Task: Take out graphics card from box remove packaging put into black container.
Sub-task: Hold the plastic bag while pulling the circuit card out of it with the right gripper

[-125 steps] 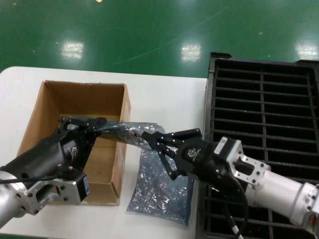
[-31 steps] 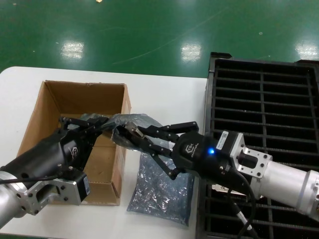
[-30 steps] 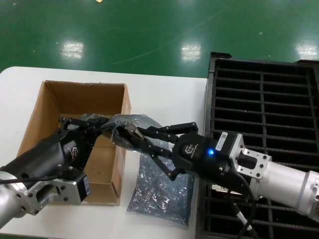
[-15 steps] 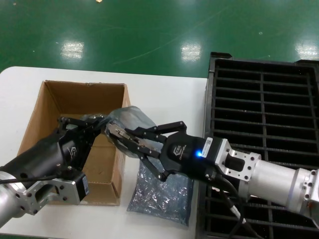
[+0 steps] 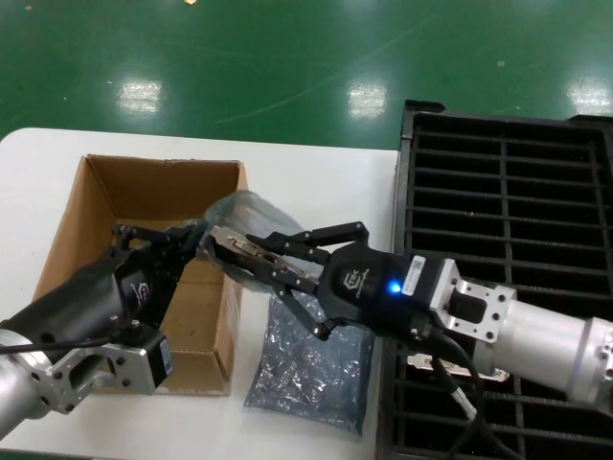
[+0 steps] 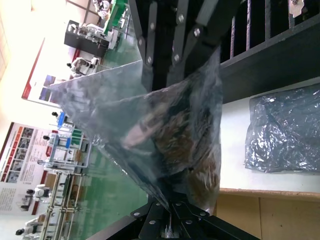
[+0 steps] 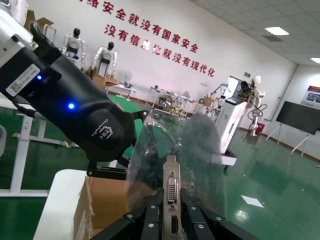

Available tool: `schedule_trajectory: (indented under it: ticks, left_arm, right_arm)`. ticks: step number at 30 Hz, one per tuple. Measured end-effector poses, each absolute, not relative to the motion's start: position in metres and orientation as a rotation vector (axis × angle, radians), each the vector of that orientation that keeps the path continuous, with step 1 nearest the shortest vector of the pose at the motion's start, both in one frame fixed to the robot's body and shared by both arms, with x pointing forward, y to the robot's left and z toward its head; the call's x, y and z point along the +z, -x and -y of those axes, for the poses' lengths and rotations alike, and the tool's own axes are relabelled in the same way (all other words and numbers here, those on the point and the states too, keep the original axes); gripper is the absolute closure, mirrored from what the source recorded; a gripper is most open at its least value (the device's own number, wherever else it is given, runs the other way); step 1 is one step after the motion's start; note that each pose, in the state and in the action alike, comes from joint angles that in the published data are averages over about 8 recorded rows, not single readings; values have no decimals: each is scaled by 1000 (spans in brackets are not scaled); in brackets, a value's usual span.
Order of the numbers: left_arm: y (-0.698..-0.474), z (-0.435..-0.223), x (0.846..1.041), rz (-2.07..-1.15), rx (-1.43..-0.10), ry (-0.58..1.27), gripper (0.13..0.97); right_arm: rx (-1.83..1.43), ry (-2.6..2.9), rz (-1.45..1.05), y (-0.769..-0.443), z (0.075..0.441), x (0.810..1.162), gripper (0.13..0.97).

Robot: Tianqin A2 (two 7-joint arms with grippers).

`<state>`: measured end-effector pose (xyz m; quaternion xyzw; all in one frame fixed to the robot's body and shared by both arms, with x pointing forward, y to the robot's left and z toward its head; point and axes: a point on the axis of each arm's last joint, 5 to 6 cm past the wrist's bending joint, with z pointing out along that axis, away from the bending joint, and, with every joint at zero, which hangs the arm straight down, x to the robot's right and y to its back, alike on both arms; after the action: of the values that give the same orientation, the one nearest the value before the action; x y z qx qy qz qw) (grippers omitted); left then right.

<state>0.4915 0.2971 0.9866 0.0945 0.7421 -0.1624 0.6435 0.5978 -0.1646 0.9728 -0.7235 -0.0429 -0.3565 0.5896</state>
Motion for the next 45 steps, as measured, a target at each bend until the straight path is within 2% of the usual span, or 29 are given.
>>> schedule_trajectory:
  ticks: [22,45]
  left_arm:
    - [-492,-297,987,-1690,-370,-215,958]
    - [-492,-297,987,-1690,-370,-215,958]
  right_arm:
    - [-842,1629,103,-566,214,984,908]
    - [-859,1699,33,-508,344,1037,908]
